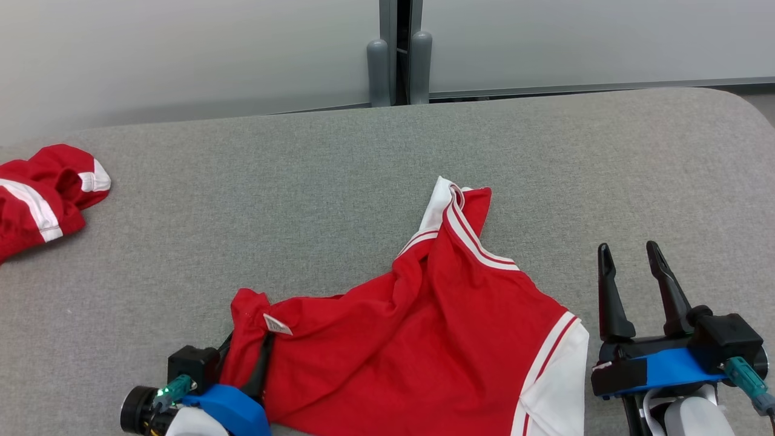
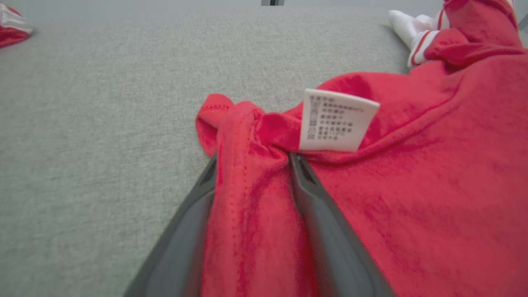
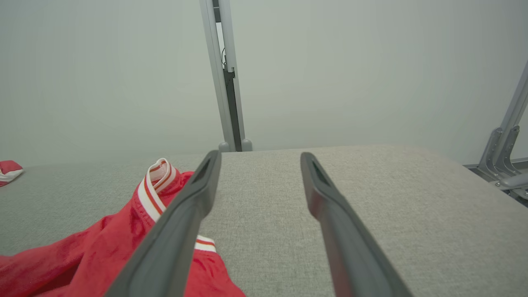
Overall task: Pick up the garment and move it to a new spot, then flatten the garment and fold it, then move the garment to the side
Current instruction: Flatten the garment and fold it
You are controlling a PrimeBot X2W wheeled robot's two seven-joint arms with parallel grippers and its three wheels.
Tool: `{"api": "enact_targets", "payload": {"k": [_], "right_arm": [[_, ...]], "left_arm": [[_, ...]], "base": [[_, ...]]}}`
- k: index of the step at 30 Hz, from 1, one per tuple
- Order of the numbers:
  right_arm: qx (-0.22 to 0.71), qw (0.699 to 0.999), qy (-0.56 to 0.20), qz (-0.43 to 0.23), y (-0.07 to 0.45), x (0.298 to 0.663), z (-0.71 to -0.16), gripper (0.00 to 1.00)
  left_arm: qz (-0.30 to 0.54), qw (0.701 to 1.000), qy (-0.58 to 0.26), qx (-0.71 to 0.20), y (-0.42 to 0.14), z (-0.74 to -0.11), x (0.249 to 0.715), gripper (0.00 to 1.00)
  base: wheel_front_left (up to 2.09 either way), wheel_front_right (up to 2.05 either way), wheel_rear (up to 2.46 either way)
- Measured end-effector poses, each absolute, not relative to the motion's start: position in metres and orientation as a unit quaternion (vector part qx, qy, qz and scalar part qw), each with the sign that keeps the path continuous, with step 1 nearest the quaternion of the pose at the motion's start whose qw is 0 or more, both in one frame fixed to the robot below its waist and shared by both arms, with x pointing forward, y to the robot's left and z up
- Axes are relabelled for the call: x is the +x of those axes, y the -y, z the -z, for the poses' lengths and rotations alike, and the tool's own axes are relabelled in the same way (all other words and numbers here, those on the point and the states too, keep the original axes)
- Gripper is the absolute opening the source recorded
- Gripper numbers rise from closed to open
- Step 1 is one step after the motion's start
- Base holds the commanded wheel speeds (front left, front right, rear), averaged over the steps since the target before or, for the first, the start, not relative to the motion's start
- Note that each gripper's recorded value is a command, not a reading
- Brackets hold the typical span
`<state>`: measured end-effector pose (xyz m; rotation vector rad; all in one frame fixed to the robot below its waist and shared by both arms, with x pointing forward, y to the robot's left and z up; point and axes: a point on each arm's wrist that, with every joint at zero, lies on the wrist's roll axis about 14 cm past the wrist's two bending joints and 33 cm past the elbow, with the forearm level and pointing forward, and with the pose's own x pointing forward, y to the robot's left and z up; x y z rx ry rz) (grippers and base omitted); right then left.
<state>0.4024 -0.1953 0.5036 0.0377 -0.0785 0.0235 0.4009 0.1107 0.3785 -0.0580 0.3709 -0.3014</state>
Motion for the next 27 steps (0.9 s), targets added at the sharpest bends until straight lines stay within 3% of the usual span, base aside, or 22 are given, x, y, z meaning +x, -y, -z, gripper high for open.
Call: {"api": "enact_targets", "payload": {"k": [16, 27], "right_arm": [[0.024, 0.999, 0.037, -0.018, 0.191, 0.410, -0.501, 1.00], [0.019, 0.999, 0.028, 0.015, 0.214, 0.412, -0.494, 1.00]], "left_arm": [[0.174, 0.984, -0.046, -0.004, -0.100, -0.461, 0.457, 0.00], [0.203, 0.978, -0.037, 0.025, -0.085, -0.466, 0.509, 0.00]], "base": [[0.00, 0.00, 0.00], [0.00, 0.00, 0.00]]}}
